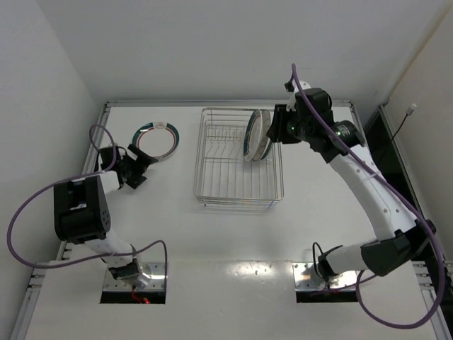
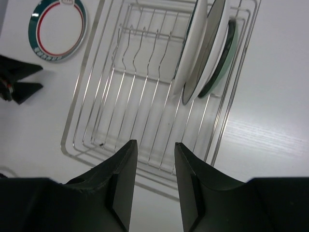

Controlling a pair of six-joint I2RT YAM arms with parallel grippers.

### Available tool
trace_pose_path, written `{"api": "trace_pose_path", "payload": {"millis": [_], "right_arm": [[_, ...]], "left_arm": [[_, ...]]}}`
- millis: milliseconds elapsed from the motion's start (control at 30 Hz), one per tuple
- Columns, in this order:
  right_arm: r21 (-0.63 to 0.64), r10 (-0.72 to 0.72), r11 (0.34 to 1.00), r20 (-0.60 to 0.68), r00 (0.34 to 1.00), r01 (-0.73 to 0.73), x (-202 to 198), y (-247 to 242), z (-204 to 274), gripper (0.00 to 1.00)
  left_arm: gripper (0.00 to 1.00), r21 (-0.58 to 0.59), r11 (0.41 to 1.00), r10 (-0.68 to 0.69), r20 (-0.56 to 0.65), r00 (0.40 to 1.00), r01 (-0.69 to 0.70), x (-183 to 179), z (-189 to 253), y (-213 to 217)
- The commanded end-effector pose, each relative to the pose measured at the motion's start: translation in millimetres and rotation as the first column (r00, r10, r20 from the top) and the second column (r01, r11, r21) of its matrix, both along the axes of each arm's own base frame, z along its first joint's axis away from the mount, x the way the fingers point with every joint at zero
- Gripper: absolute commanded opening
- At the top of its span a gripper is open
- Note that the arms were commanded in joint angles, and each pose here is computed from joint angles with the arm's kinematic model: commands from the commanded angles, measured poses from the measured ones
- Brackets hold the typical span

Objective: Load the plates into the dish rack

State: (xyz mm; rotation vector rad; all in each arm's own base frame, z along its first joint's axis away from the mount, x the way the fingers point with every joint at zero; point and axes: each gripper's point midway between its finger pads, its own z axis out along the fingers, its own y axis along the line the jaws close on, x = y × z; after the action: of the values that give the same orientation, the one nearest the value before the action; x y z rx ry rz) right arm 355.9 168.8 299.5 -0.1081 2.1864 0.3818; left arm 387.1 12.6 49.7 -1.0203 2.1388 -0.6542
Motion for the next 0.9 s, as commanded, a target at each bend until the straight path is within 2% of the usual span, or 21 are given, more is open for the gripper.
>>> {"api": "trace_pose_path", "payload": {"millis": [0, 100, 233, 333, 367, 467, 500, 567, 633, 667, 767, 867], "right_arm": [[0.099, 0.036, 0.994, 0.054, 0.998, -0.041, -15, 6, 15, 0.34], [0.115, 0.03, 0.993, 0.067, 0.997, -0.037, -27, 1, 19, 0.34], [0.065, 0.016, 0.998, 0.075, 0.997, -0.021, -36, -10, 25, 0.35], [0.048, 0.007, 0.999, 0.122, 0.992, -0.013, -41, -18, 42, 0.35], [0.044, -0.014, 0.999, 0.14, 0.99, 0.008, -43, -23, 50, 0.37], [0.008, -0.019, 1.0, 0.17, 0.985, 0.018, -47, -33, 63, 0.37], [0.001, -0.032, 0.999, 0.171, 0.985, 0.032, -49, -36, 67, 0.37], [-0.018, -0.031, 0.999, 0.185, 0.982, 0.035, -53, -42, 73, 0.37], [-0.033, -0.052, 0.998, 0.179, 0.982, 0.059, -55, -47, 73, 0.38], [-0.032, -0.047, 0.998, 0.201, 0.979, 0.055, -57, -49, 80, 0.38], [-0.038, -0.046, 0.998, 0.19, 0.981, 0.055, -62, -51, 79, 0.38], [-0.032, -0.024, 0.999, 0.177, 0.984, 0.031, -65, -48, 77, 0.38]], "left_arm": [[0.88, -0.005, 0.994, 0.106, 0.138, 0.985, -0.106, 40, 22, 20], [0.88, 0.025, 0.987, 0.151, 0.15, 0.977, -0.156, 52, 20, 30], [0.88, 0.035, 0.984, 0.17, 0.142, 0.975, -0.177, 62, 10, 33], [0.82, 0.04, 0.984, 0.168, 0.136, 0.976, -0.175, 76, 4, 34], [0.68, 0.04, 0.984, 0.168, 0.134, 0.977, -0.175, 80, 2, 35], [0.48, 0.049, 0.989, 0.135, 0.114, 0.984, -0.141, 92, -7, 35], [0.35, 0.04, 0.991, 0.123, 0.109, 0.986, -0.128, 94, -8, 33], [0.27, 0.051, 0.993, 0.097, 0.104, 0.99, -0.103, 94, -11, 31], [0.05, 0.049, 0.994, 0.097, 0.092, 0.991, -0.102, 92, -13, 30], [0.0, 0.058, 0.994, 0.09, 0.096, 0.991, -0.096, 92, -9, 30], [0.0, 0.086, 0.993, 0.073, 0.154, 0.985, -0.087, 92, 22, 31], [0.0, 0.086, 0.994, 0.039, 0.234, 0.971, -0.061, 90, 73, 28]]}}
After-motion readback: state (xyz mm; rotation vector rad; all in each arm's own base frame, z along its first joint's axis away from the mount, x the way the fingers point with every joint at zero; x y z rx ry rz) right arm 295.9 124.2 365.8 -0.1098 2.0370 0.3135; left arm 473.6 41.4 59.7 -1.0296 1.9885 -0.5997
